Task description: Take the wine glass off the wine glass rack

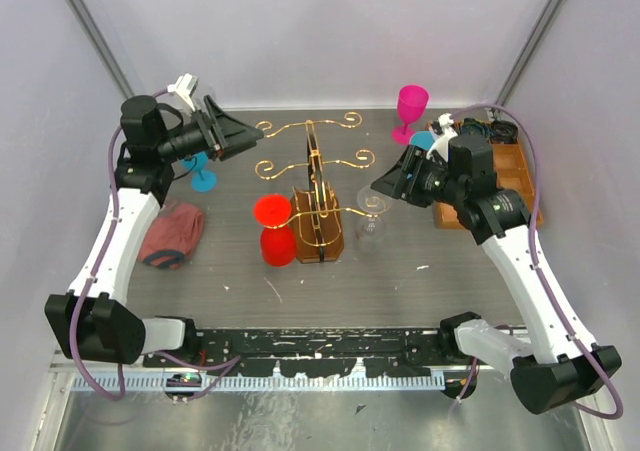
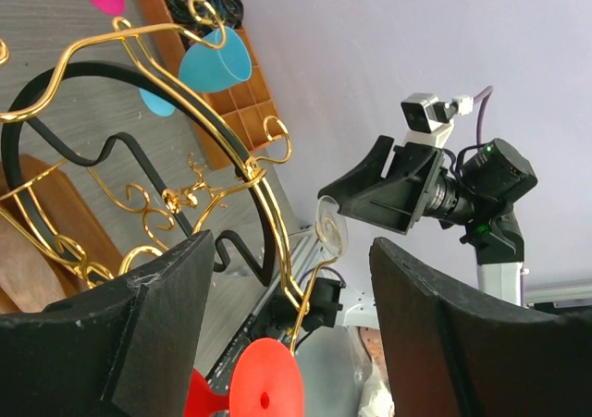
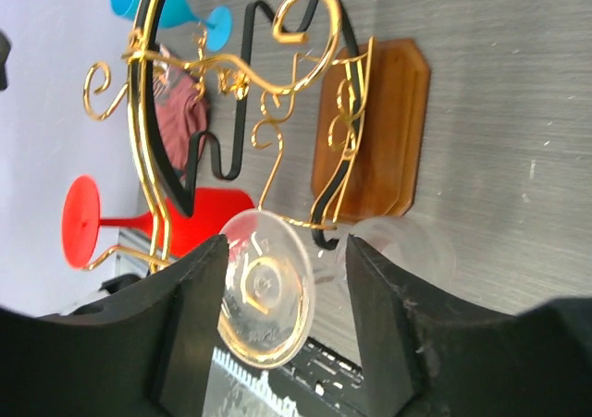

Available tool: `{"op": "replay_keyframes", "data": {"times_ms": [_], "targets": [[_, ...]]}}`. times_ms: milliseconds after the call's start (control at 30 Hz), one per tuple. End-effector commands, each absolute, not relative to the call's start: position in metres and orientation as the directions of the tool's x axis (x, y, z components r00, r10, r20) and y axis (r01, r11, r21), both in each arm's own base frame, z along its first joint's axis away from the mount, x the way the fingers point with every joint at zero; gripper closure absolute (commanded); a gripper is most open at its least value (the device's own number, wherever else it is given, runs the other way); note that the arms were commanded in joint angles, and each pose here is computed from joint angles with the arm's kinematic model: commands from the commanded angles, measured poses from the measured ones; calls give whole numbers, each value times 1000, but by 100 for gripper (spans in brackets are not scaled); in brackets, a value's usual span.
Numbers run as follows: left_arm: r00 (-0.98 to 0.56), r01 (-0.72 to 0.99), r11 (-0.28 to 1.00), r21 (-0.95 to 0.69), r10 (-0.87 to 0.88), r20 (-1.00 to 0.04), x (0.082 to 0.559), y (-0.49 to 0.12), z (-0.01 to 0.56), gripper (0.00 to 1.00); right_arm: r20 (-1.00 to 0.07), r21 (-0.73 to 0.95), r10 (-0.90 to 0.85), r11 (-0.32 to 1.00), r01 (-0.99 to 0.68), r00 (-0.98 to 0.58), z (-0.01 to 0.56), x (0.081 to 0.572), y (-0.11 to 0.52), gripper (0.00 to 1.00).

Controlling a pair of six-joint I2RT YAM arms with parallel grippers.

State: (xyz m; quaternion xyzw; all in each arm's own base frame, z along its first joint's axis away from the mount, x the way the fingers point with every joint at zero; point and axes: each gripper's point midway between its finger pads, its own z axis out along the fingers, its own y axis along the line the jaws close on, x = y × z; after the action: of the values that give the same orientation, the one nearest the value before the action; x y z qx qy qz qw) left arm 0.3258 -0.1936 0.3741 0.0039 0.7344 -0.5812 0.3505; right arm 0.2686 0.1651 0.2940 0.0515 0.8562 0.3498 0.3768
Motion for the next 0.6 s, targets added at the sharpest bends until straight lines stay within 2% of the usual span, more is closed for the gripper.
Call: {"op": "replay_keyframes", "data": {"times_ms": [0,167,300,400,567], "targets": [[-757,410,326,-852,-399,-517,320,-192,371,25,-591,692,333,678,-249,-735,305,253,179,44],[-759,408,324,-853,-399,-515,321,-192,370,25,-589,688,300,673,-271,-751,302,244,181,52],[-759,407,322,-855,-402,-512,321,-192,370,25,-603,685,297,669,-290,-740,309,242,180,74],[-759,406,318,-857,-405,-510,321,-192,370,25,-612,680,306,674,-289,-729,313,244,179,86],[-762,404,316,-858,-403,-507,321,-193,369,25,-600,705,317,643,-299,-734,319,242,184,93]]}}
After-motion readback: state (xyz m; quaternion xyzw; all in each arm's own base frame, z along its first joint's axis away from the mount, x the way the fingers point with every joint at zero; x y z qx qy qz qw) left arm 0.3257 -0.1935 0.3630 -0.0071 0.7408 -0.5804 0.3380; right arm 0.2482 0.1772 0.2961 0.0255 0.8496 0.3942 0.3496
